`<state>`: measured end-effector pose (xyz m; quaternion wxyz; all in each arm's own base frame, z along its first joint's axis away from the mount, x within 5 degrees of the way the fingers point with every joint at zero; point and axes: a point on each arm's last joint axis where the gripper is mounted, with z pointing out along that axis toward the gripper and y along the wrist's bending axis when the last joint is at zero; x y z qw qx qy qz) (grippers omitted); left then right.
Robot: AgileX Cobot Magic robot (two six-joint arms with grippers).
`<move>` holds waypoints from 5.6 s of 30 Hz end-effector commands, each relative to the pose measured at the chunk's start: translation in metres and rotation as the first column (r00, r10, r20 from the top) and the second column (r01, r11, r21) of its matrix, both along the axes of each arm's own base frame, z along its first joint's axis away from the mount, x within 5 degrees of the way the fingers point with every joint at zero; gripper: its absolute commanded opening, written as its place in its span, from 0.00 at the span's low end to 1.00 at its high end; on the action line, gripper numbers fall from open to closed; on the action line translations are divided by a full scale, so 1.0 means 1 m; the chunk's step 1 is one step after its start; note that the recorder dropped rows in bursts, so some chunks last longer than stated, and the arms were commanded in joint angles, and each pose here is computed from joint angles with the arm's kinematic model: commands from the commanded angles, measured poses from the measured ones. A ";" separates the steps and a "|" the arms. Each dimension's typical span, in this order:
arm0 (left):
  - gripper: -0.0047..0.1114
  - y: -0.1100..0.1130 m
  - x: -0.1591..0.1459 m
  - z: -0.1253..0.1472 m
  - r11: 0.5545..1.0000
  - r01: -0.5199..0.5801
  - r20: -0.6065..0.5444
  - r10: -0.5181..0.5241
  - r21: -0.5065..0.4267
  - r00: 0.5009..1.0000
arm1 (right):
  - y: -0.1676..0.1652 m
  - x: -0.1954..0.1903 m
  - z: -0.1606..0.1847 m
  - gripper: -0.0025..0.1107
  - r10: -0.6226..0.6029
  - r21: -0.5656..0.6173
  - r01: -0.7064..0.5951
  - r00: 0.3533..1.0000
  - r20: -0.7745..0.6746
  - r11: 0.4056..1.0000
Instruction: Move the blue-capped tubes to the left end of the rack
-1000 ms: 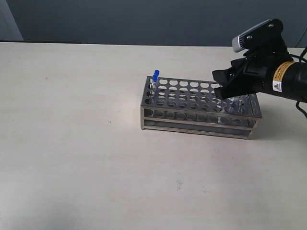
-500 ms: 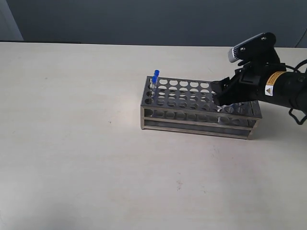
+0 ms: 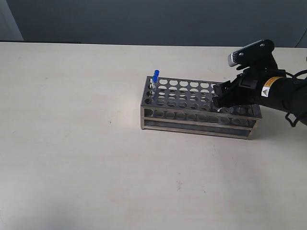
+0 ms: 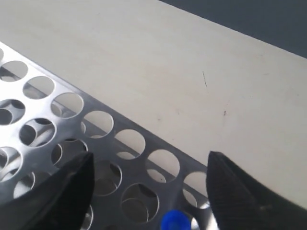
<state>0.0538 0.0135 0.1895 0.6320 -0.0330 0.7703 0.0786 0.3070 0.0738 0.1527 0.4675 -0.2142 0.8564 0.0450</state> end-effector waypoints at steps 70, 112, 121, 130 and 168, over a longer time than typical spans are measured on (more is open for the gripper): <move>0.04 0.000 0.000 0.001 1.000 0.006 0.012 -0.006 0.001 1.000 | 0.110 0.014 0.057 0.02 0.554 0.206 -0.580 0.814 0.174 0.788; 0.04 0.000 0.000 0.000 1.000 0.006 0.012 -0.006 0.001 1.000 | 0.121 0.038 0.028 0.02 0.604 0.172 -0.618 0.786 0.130 0.767; 0.04 0.000 0.000 0.000 1.000 0.006 0.012 -0.006 0.001 1.000 | 0.121 0.039 0.028 0.02 0.600 0.176 -0.613 0.790 0.126 0.770; 0.04 0.000 0.000 0.000 1.000 0.006 0.012 -0.006 0.001 1.000 | 0.121 0.037 0.026 0.23 0.618 0.161 -0.628 0.778 0.112 0.761; 0.04 0.000 0.000 0.001 1.000 0.006 0.013 -0.006 0.002 1.000 | -0.019 -0.002 0.041 0.24 -0.025 -0.011 0.026 0.990 0.138 1.000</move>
